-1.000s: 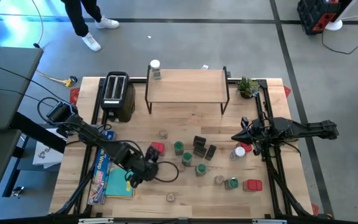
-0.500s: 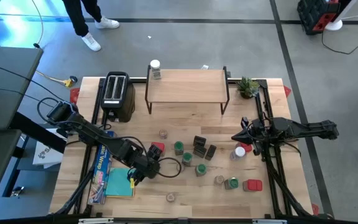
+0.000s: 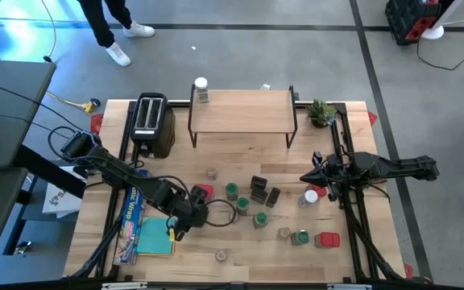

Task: Shelf spices
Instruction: Put the left white seasoning bottle on the shelf aligned with the other white seasoning bottle

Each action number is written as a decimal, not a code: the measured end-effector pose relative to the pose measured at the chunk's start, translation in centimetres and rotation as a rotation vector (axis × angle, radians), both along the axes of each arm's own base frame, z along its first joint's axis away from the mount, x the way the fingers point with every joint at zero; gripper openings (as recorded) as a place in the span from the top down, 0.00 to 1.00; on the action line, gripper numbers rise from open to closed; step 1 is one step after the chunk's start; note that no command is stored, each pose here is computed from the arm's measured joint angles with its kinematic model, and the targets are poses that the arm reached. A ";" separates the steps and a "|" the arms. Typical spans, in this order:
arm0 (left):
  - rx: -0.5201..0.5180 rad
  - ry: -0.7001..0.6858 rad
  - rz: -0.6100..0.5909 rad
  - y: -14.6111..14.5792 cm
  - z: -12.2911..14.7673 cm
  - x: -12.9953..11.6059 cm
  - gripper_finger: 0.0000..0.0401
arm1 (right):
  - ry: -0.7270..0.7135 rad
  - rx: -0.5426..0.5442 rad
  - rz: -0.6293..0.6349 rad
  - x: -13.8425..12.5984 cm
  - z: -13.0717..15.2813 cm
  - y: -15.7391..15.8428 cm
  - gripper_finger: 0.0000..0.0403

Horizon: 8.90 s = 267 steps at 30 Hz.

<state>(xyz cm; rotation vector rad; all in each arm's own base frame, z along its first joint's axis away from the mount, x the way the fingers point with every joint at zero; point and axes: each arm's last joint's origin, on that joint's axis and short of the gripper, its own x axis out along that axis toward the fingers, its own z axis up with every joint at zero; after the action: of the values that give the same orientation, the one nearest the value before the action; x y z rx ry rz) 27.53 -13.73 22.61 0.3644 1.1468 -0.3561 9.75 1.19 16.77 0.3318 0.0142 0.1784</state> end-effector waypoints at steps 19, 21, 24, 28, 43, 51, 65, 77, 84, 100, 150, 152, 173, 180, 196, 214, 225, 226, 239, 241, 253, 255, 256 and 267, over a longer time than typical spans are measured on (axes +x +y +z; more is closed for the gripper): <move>-0.159 0.202 0.727 0.6 -0.1 -1.5 0.48 | 0.000 0.000 0.000 0.0 0.0 0.0 1.00; -0.135 0.206 0.732 0.7 0.2 -1.5 0.48 | 0.000 0.000 0.000 0.0 0.0 0.0 1.00; -0.142 0.179 0.715 0.6 1.4 -1.1 0.48 | 0.000 0.000 0.000 0.0 0.0 0.0 1.00; -0.148 0.159 0.688 0.5 2.3 -0.8 0.48 | 0.000 0.000 0.000 0.0 0.0 0.0 1.00; -0.160 0.268 0.829 2.5 2.4 -0.7 0.48 | 0.000 0.000 0.000 0.0 0.0 0.0 1.00; -0.168 0.263 0.858 3.2 2.4 -0.3 0.48 | 0.000 0.000 0.000 0.0 0.0 0.0 1.00; -0.190 0.285 0.851 3.1 2.4 -0.4 0.46 | 0.000 0.000 0.000 0.0 0.0 0.0 1.00; -0.230 0.239 0.843 2.9 2.5 0.2 0.45 | 0.000 0.000 0.000 0.0 0.0 0.0 1.00; -0.239 0.229 0.836 2.8 2.5 0.3 0.45 | 0.000 0.000 0.000 0.0 0.0 0.0 1.00; -0.280 0.281 0.814 2.7 1.3 0.1 0.39 | 0.000 0.000 0.000 0.0 0.0 0.0 1.00; 0.029 0.063 0.304 -1.2 3.1 -1.1 0.39 | 0.000 0.000 0.000 0.0 0.0 0.0 1.00; 0.051 0.067 0.262 -1.1 3.1 -1.2 0.39 | 0.000 0.000 0.000 0.0 0.0 0.0 1.00; 0.117 0.186 -0.053 -0.7 0.9 0.1 0.39 | 0.000 0.000 0.000 0.0 0.0 0.0 1.00; 0.163 0.206 -0.164 -1.0 0.4 0.1 0.39 | 0.000 0.000 0.000 0.0 0.0 0.0 1.00; 0.186 0.220 -0.239 -0.9 0.4 0.0 0.49 | 0.000 0.000 0.000 0.0 0.0 0.0 1.00; 0.117 0.169 0.220 6.7 10.8 2.9 0.49 | 0.000 0.000 0.000 0.0 0.0 0.0 1.00; 0.168 0.086 0.525 20.4 14.6 2.8 0.50 | 0.000 0.000 0.000 0.0 0.0 0.0 1.00; 0.170 0.078 0.541 21.4 14.9 2.6 0.50 | 0.000 0.000 0.000 0.0 0.0 0.0 1.00; 0.150 0.013 0.619 29.7 16.3 -0.1 0.49 | 0.000 0.000 0.000 0.0 0.0 0.0 1.00; 0.157 0.031 0.617 30.6 15.9 -0.2 0.49 | 0.000 0.000 0.000 0.0 0.0 0.0 1.00; 0.154 0.110 0.607 33.2 13.6 0.6 0.39 | 0.000 0.000 0.000 0.0 0.0 0.0 1.00; 0.155 0.107 0.607 33.4 13.5 0.6 0.38 | 0.000 0.000 0.000 0.0 0.0 0.0 1.00; 0.163 0.099 0.602 33.4 13.6 0.6 0.38 | 0.000 0.000 0.000 0.0 0.0 0.0 1.00; 0.322 0.043 0.469 32.8 14.3 1.7 0.38 | 0.000 0.000 0.000 0.0 0.0 0.0 1.00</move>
<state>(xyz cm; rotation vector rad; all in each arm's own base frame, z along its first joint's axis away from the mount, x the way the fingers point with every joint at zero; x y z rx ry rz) 29.20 19.11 36.88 0.3556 1.2930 0.2359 9.75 1.19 16.77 0.3317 0.0143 0.1785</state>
